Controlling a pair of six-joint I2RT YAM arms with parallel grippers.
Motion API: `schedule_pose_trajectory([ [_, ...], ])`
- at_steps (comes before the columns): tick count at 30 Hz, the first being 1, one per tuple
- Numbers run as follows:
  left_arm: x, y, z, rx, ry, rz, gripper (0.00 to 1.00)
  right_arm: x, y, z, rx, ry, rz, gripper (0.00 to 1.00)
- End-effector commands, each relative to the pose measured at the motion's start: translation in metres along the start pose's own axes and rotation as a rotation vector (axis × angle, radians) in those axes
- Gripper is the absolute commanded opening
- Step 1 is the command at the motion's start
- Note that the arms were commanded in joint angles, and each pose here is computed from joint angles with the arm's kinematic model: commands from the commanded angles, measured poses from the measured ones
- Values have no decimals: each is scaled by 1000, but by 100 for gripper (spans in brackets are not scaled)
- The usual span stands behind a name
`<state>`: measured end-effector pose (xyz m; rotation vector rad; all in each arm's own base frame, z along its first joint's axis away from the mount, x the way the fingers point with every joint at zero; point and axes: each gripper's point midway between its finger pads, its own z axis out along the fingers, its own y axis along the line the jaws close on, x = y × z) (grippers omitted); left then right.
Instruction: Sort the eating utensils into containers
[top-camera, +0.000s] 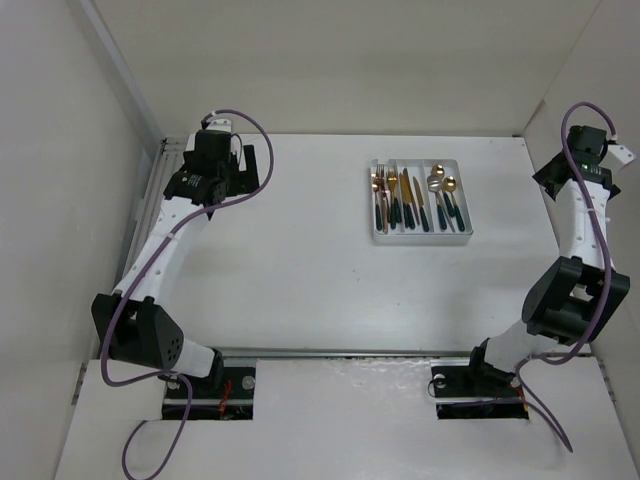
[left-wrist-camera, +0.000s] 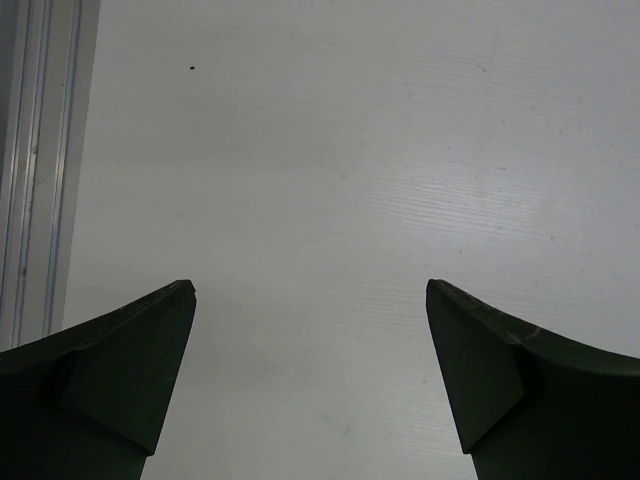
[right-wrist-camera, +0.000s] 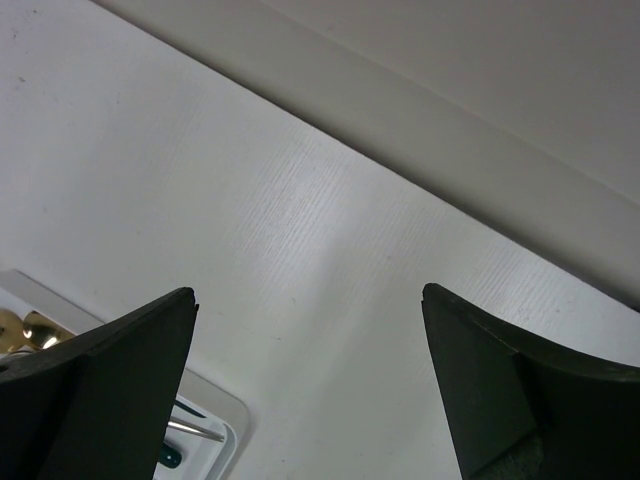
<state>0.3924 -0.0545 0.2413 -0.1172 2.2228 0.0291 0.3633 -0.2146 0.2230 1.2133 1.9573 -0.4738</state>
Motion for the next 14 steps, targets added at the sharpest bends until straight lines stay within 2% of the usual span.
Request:
schedule_pose_trajectory([
  [1,-13,6,-13,-9,-59,-13,100,-20,-1,-15,-14,-52,36,99],
  [14,-11,7,-14,-9,-59,-13,100,-21,1,-23,-57,-59,17,99],
])
